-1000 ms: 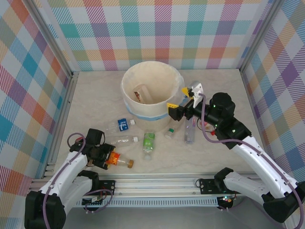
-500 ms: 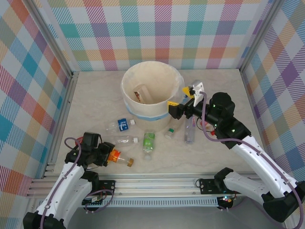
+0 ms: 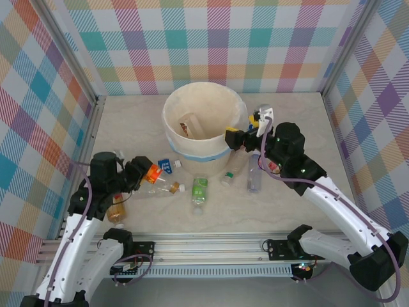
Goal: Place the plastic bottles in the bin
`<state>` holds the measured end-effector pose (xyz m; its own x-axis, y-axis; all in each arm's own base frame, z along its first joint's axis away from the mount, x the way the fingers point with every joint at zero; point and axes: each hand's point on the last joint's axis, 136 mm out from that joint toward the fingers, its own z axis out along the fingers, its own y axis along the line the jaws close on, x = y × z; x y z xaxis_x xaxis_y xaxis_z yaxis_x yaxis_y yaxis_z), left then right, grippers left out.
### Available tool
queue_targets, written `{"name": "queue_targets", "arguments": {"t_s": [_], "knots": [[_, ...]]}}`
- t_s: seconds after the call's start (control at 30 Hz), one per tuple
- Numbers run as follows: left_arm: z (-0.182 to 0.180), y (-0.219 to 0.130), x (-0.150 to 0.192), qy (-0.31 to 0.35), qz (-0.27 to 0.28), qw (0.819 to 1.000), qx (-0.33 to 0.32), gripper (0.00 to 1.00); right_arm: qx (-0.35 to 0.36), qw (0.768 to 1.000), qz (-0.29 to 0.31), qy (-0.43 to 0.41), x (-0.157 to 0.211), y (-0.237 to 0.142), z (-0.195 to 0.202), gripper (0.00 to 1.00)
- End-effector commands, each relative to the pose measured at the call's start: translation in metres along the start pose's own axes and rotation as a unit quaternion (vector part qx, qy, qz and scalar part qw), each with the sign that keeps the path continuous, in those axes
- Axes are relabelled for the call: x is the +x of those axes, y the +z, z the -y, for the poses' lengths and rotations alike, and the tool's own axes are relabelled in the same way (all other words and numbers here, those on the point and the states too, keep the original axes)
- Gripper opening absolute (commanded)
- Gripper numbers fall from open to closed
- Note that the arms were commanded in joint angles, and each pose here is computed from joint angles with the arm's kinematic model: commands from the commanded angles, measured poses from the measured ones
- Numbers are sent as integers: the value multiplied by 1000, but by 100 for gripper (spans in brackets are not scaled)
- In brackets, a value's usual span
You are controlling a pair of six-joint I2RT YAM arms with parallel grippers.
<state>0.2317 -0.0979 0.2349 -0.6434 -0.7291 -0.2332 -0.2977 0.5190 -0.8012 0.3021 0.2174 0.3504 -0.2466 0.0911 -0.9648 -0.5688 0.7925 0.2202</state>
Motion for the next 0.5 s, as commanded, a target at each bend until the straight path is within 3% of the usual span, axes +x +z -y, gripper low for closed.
{"name": "queue_targets", "arguments": {"t_s": [0.0, 0.1, 0.23, 0.37, 0.47], "knots": [[50, -13, -15, 86, 22, 994, 63, 28, 32, 999, 16, 25, -6, -1, 11, 100], [84, -24, -36, 115, 67, 986, 101, 28, 37, 999, 13, 29, -2, -1, 14, 99], [106, -52, -73, 127, 173, 971, 103, 24, 42, 998, 12, 46, 2, -3, 16, 100], [137, -87, -106, 142, 269, 946, 116, 18, 44, 997, 14, 56, 1, -7, 17, 100], [166, -94, -120, 158, 287, 935, 134, 18, 49, 997, 15, 61, 1, -12, 18, 100]]}}
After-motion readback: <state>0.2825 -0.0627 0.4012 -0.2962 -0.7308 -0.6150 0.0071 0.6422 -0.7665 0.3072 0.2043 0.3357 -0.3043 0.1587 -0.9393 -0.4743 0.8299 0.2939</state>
